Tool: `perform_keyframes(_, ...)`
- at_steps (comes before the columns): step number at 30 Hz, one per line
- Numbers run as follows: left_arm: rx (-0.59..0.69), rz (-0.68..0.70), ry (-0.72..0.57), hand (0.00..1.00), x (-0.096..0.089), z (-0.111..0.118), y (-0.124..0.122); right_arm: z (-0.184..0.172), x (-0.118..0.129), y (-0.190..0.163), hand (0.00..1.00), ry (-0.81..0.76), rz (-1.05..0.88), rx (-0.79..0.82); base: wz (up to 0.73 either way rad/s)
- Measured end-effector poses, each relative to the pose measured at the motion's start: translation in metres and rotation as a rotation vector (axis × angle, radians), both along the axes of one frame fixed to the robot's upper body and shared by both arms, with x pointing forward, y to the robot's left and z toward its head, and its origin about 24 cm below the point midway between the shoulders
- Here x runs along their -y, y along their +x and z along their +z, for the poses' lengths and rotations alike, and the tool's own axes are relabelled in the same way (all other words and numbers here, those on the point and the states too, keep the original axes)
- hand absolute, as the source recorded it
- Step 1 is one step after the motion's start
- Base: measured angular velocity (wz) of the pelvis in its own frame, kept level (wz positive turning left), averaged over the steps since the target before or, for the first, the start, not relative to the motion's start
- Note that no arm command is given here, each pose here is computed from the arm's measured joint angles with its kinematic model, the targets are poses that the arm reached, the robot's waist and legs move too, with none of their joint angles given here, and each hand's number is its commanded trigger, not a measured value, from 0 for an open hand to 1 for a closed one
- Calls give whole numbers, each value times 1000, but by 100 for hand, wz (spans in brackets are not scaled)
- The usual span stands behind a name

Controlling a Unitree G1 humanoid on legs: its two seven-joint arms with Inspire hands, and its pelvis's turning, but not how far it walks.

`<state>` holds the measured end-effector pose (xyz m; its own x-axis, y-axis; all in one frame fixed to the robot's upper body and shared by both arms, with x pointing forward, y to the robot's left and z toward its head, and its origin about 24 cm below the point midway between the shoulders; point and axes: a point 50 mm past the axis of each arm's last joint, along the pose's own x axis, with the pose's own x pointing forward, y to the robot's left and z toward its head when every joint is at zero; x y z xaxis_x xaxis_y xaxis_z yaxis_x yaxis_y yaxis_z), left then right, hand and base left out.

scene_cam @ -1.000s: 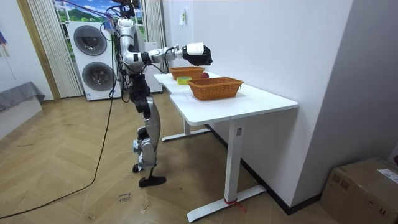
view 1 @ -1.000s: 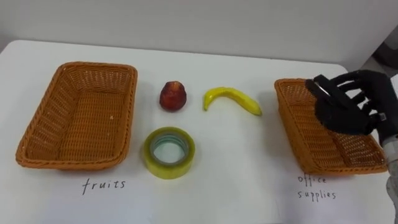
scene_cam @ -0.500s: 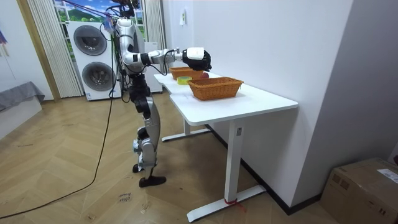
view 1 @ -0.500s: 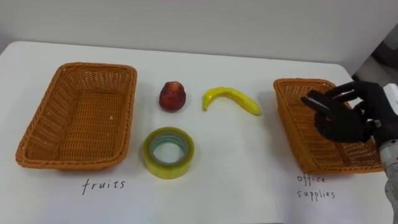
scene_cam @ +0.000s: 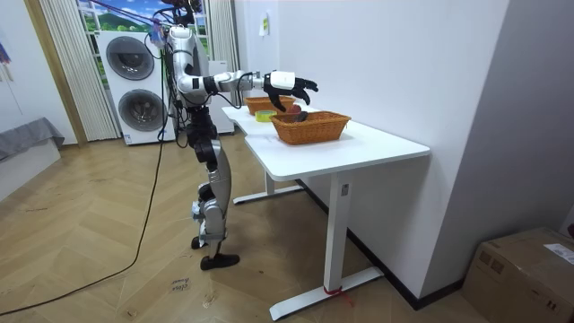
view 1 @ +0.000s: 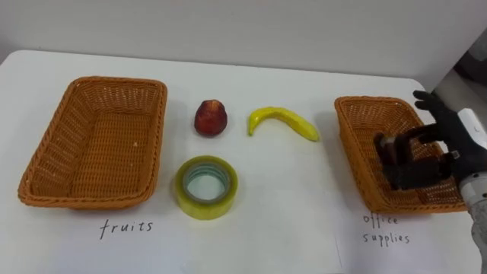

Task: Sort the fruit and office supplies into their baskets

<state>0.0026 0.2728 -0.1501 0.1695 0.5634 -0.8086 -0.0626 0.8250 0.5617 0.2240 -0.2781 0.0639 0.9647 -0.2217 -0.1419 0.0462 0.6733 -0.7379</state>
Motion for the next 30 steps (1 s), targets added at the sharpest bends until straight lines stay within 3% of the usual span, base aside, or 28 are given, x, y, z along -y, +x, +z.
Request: perform_keyframes(30, 4, -5, -8, 0, -1, 1, 4, -11, 3, -1, 0, 35, 3, -98, 0)
